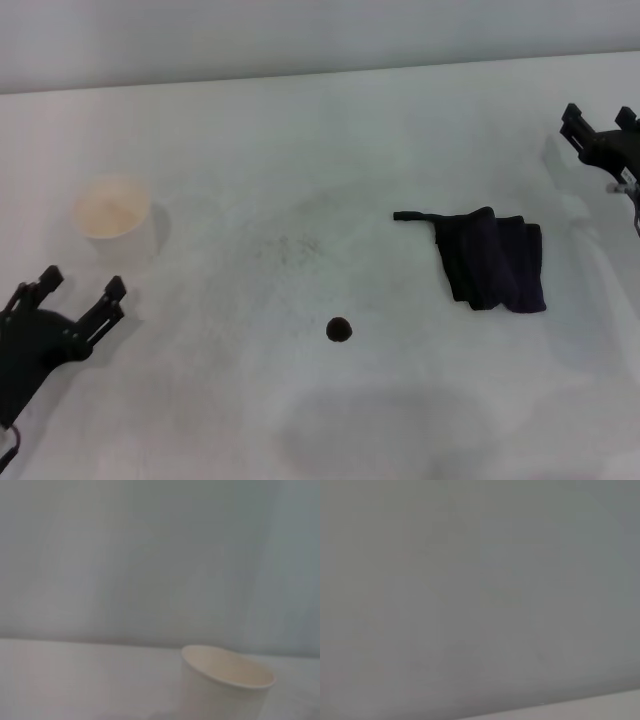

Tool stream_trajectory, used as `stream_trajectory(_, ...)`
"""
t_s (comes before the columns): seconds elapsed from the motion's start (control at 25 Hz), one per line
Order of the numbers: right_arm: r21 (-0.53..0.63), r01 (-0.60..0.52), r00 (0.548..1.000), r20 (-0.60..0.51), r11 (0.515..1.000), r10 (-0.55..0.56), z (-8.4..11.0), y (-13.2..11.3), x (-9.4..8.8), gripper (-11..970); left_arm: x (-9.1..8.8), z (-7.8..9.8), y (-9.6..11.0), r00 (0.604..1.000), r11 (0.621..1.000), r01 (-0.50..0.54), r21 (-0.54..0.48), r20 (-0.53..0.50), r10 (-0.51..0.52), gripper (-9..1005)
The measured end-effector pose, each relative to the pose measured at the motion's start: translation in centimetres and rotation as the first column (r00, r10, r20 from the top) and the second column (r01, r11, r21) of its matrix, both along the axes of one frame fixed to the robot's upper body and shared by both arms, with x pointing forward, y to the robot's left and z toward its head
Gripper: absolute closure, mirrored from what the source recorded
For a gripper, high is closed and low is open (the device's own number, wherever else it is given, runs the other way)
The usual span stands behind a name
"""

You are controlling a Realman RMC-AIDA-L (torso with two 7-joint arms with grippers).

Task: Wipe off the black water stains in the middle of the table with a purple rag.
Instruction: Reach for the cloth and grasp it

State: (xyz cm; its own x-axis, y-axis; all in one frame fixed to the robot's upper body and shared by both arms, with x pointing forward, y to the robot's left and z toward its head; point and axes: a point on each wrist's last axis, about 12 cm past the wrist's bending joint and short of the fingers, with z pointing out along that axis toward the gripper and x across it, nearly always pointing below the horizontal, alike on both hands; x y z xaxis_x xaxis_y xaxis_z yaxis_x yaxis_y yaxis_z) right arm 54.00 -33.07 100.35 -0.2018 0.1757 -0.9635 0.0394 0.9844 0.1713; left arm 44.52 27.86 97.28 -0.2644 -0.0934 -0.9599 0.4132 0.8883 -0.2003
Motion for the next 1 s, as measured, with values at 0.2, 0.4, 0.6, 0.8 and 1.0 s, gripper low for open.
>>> stream_trajectory(0.2, 0.005, -0.014, 0.998, 0.061, 1.0, 0.014, 0.7, 0.3, 0.2, 166, -1.4, 0.3, 0.9, 0.997, 0.999, -0.045, -0.003, 0.058, 0.045, 105)
stream_trajectory(0.4, 0.041, -0.081, 0.994, 0.083, 0.996, 0.077, 1.3, 1.6, 0.8, 166, -1.7, 0.8, 1.8, 0.991, 0.996, -0.083, -0.011, 0.107, 0.084, 105)
stream_trajectory(0.6, -0.017, -0.285, 0.956, 0.062, 0.958, 0.285, 2.0, 4.4, 2.3, 166, -1.5, 1.3, 2.3, 0.983, 0.995, -0.101, -0.017, 0.151, 0.102, 105)
stream_trajectory(0.8, -0.06, -0.467, 0.881, -0.119, 0.882, 0.458, 2.7, 7.3, 5.7, 166, -1.0, 1.8, 2.8, 0.977, 0.993, -0.115, -0.011, 0.18, 0.115, 105)
stream_trajectory(1.0, -0.102, -0.514, 0.829, -0.314, 0.852, 0.463, 3.3, 9.6, 8.5, 166, -0.7, 2.0, 3.2, 0.972, 0.991, -0.136, -0.009, 0.191, 0.135, 105)
